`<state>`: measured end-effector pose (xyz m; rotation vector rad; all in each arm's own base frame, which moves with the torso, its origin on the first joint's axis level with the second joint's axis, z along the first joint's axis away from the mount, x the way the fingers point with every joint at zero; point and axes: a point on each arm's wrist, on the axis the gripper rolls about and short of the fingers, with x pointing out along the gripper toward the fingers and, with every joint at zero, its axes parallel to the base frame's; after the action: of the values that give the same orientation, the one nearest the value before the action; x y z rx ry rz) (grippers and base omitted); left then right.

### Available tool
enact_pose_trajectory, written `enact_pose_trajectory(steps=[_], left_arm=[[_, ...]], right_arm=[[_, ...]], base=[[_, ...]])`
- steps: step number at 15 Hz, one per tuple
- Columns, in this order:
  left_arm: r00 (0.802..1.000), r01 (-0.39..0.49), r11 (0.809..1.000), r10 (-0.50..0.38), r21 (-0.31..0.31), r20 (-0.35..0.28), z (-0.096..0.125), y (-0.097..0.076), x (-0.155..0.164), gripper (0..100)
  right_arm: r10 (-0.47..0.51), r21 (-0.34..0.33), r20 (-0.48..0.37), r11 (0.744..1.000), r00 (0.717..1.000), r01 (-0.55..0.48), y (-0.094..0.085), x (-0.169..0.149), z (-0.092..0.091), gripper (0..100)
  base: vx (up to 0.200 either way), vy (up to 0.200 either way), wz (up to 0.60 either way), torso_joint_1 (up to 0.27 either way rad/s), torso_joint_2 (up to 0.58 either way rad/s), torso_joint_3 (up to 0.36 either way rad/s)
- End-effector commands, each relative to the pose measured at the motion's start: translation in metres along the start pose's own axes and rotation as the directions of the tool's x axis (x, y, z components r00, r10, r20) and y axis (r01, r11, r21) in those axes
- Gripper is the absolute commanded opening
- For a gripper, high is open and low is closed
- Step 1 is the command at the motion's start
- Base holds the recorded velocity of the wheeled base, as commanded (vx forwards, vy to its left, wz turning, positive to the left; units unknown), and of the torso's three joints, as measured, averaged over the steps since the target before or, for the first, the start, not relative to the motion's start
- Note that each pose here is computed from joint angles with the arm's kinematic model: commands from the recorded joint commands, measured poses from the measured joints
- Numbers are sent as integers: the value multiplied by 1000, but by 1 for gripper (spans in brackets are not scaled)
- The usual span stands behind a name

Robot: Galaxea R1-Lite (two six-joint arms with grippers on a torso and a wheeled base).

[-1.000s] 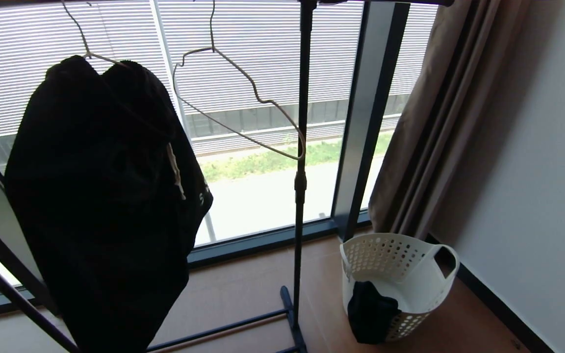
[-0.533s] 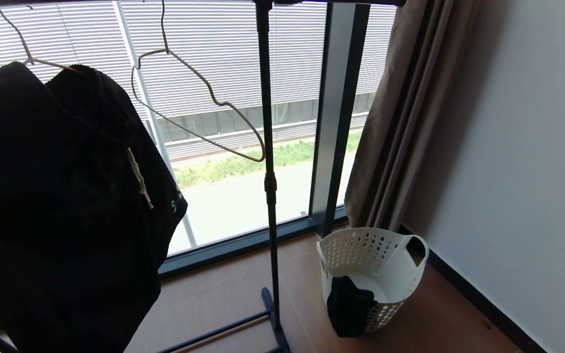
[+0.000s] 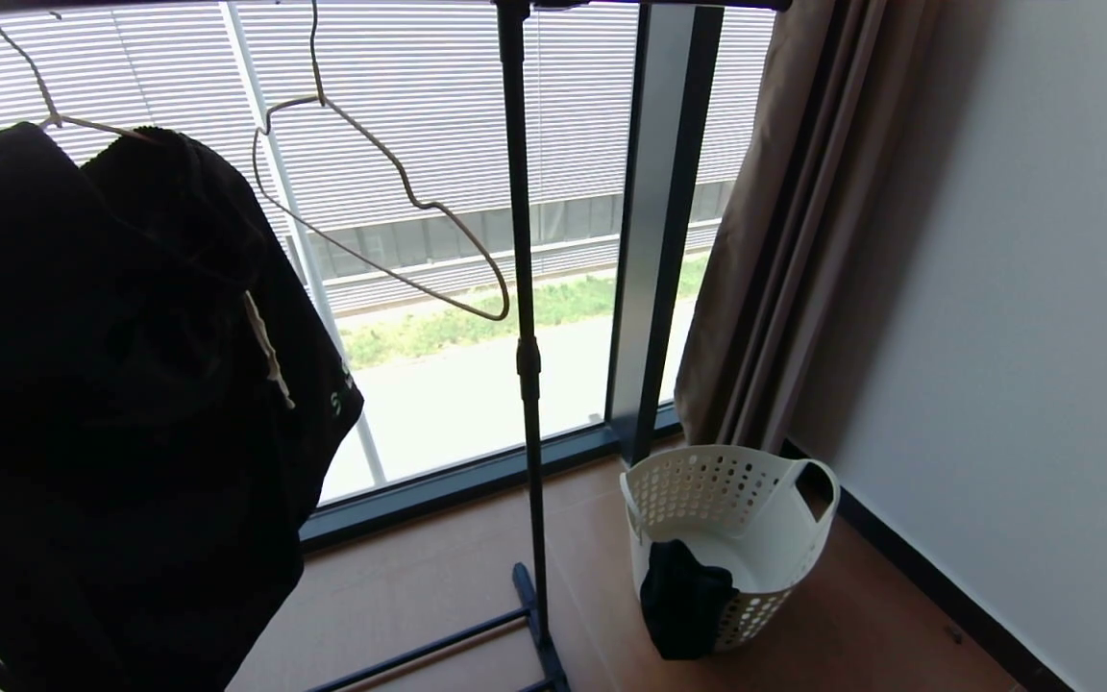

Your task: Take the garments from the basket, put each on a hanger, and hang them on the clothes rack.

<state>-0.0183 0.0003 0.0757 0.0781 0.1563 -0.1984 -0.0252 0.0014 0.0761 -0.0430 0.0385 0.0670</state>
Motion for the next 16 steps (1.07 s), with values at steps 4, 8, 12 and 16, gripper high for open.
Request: enact_pose_trajectory(steps=[4,8,12,16], left_arm=[[998,-66,998,66,18,-12,-1,1,0,100],[982,-188,982,188,32,1,0,-2,-1,100],[995,-50,997,45,54,95,-3,-5,-5,100],[994,-41,998,35,54,108,-2,-5,-5,100]], right_arm=[[1,0,-1,1000,1000,-1,0,0,0,100],[1,0,0,1000,1000,-1,0,0,0,100],[1,0,0,1000,1000,-1,0,0,0,100],[-2,-16,0,1000,1000,2,0,0,0,100]], base=[[0,0,0,0,0,0],[0,0,0,0,0,0],[0,0,0,0,0,0],[0,0,0,0,0,0]])
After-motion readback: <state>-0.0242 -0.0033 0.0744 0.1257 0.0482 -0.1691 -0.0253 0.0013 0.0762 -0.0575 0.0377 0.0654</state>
